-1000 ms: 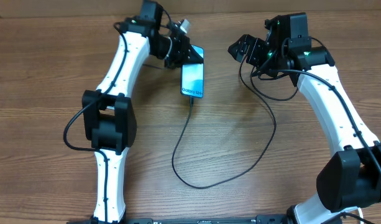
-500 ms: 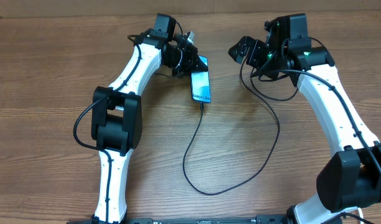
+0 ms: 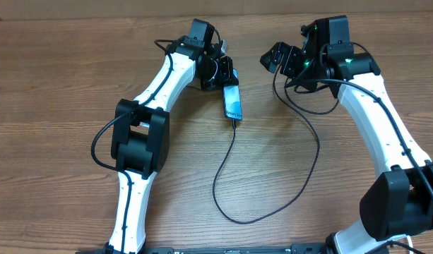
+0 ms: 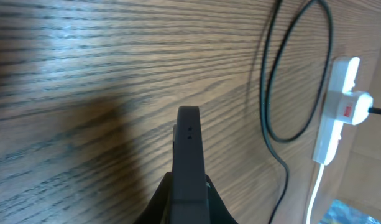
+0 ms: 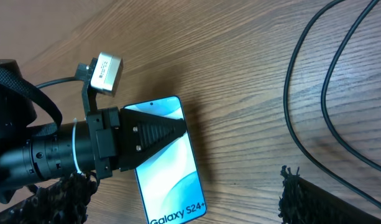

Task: Plug charger to phone and switch on socket
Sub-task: 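Lower the charging phone onto the table with the left gripper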

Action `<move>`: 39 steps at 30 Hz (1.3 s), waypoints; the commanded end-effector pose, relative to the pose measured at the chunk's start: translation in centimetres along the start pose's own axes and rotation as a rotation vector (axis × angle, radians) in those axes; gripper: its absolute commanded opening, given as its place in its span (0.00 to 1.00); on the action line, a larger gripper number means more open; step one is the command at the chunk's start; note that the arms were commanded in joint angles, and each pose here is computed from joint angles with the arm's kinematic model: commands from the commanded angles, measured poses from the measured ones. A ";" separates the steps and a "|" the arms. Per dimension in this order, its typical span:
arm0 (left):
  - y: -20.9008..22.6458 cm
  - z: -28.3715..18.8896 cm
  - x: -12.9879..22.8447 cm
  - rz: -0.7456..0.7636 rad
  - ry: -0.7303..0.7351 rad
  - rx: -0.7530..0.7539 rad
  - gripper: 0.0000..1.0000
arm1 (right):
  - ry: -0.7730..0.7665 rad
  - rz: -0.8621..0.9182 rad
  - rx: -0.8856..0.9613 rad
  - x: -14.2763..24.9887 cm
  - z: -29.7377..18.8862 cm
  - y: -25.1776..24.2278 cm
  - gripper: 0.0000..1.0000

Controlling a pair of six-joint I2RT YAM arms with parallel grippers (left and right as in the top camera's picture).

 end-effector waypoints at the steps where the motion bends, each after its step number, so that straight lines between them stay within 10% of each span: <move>1: 0.6 0.7 0.2 -0.028 0.003 -0.020 0.04 | -0.031 -0.016 0.006 -0.4 -1.1 0.3 1.00; 22: 3.5 3.0 1.3 -0.090 0.025 -0.035 0.05 | -0.028 -0.015 0.007 -0.4 -1.1 0.3 1.00; 39: 3.7 3.0 1.6 -0.111 0.040 -0.049 0.48 | -0.023 -0.013 0.009 -0.3 -1.1 0.3 1.00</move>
Point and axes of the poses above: each gripper's point midway between its finger pads, its own z axis out along the fingers, its own y axis along the line the jaws close on, x = y × z, the point moved 8 cm from there along -z, back along the fingers, and after that the axes turned 10 degrees about -z, right-handed, at the moved point
